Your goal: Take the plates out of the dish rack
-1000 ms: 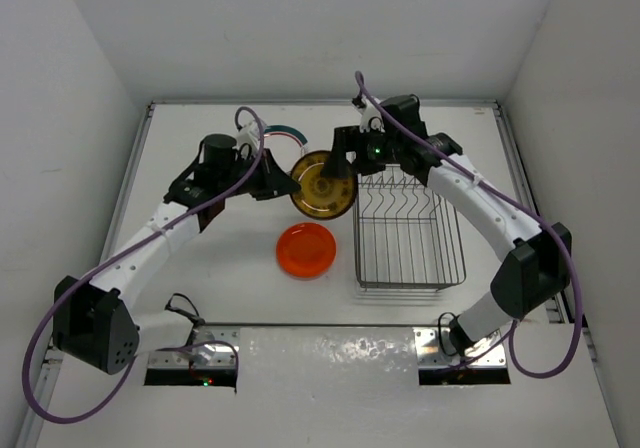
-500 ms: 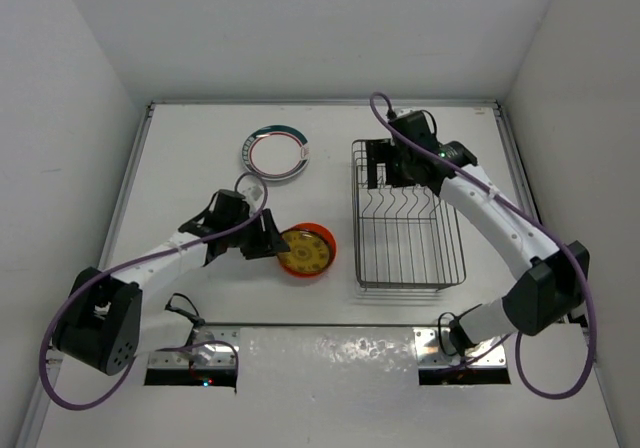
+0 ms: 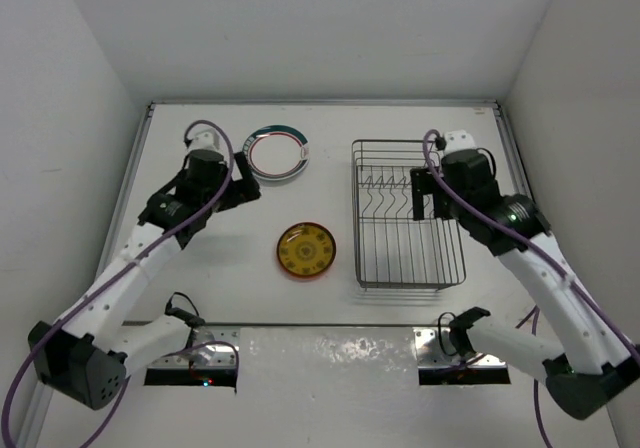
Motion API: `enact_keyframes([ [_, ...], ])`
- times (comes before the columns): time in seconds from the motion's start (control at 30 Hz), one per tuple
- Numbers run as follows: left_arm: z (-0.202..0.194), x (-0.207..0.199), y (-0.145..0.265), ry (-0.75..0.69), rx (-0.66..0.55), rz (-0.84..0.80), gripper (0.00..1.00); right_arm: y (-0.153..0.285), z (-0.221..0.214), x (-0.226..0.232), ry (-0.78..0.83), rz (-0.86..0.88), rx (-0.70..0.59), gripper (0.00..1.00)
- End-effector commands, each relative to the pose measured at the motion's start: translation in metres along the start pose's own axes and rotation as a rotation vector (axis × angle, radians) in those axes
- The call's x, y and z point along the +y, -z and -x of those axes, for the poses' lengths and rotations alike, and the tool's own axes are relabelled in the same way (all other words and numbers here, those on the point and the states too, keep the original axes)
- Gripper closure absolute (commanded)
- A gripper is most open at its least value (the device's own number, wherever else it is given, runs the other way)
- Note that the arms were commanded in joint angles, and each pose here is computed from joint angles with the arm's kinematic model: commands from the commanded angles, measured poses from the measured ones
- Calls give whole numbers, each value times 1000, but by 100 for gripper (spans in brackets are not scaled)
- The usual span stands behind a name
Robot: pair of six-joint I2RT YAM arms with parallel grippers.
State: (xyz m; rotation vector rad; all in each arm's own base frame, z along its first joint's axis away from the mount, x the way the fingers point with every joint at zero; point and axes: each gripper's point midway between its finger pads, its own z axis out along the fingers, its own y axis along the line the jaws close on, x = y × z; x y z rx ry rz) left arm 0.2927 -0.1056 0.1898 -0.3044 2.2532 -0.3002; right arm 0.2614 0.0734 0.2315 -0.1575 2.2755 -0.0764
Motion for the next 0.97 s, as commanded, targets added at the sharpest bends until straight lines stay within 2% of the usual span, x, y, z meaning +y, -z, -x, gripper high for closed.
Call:
enact_keyframes([
  [0.0, 49, 65, 44, 3, -238, 321, 0, 36, -6, -41, 12, -138, -40, 1],
  [0.1, 73, 82, 83, 27, -379, 388, 0, 63, -8, -55, -16, -151, -101, 1],
  [0.27, 84, 101, 137, 30, -498, 412, 0, 103, -19, -84, -40, -213, -161, 1],
  [0.5, 58, 121, 170, 85, -522, 389, 0, 125, -53, -112, -39, -295, -158, 1],
  [0.63, 49, 112, 185, 101, -551, 256, 0, 128, -66, -119, -49, -321, -161, 1],
  [0.93, 44, 109, 184, 99, -530, 236, 0, 126, -71, -114, -85, -288, -180, 1],
])
